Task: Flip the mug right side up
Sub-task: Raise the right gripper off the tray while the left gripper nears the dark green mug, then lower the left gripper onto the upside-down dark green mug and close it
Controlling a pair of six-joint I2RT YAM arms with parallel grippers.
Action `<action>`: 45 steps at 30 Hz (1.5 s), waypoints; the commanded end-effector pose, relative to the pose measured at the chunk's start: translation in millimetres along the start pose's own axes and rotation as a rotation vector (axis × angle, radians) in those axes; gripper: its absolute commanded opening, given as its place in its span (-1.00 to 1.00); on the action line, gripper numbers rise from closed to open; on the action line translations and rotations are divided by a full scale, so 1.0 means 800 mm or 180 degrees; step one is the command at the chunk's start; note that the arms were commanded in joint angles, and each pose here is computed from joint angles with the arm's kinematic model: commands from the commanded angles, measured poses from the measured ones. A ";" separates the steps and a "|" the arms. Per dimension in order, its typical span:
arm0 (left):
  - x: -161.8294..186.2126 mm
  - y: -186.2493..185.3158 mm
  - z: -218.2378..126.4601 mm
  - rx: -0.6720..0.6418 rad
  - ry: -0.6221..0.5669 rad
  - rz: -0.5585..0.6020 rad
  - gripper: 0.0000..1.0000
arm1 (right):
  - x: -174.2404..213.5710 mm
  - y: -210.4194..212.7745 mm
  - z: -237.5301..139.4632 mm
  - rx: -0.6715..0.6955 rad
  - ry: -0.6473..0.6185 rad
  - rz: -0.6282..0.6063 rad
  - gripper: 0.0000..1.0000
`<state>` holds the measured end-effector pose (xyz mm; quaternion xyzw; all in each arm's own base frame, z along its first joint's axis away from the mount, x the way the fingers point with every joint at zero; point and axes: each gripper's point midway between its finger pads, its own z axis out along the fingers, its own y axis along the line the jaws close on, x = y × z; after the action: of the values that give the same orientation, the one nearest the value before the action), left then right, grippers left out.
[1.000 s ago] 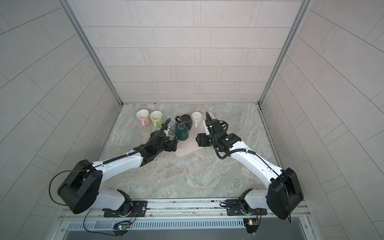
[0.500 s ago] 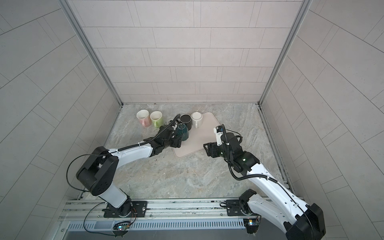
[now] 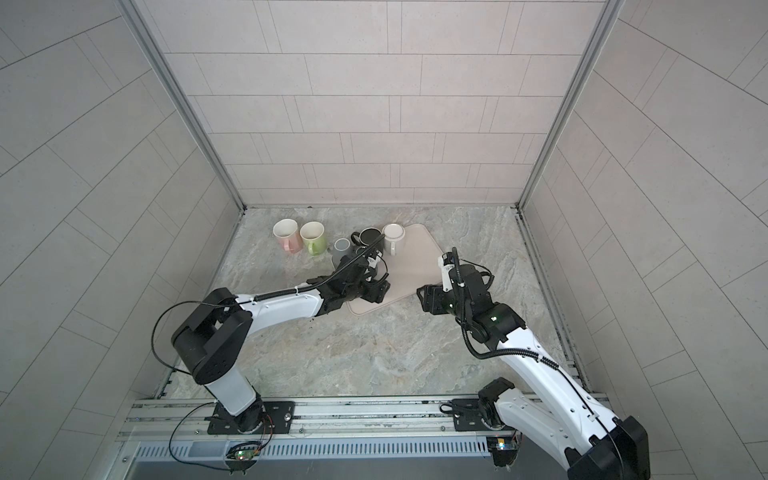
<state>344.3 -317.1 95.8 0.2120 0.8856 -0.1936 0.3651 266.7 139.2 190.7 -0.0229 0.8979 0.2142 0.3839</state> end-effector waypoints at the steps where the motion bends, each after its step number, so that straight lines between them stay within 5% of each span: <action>1: -0.020 -0.010 -0.008 -0.0028 -0.0117 0.0045 0.63 | -0.007 0.003 -0.009 -0.0003 0.0001 0.0037 0.47; 11: -0.025 0.091 -0.056 -0.1322 -0.0233 0.0071 0.87 | -0.016 0.022 -0.014 -0.0196 0.0083 -0.0017 0.47; 25: -0.017 0.114 -0.040 -0.0923 -0.0029 -0.0156 0.56 | -0.014 0.024 -0.019 -0.0209 0.0161 -0.0006 0.47; 37: 0.000 0.104 0.003 -0.0704 0.0386 0.0041 0.36 | 0.000 0.014 -0.024 -0.0166 0.0176 0.0009 0.47; 45: -0.004 0.097 0.015 -0.0609 0.0426 0.0003 0.05 | 0.009 0.008 -0.020 -0.0134 0.0229 0.0044 0.47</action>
<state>391.1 -254.6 73.0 0.1830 0.9224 -0.0887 0.3285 252.3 142.4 200.2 -0.0332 0.9049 0.2373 0.3518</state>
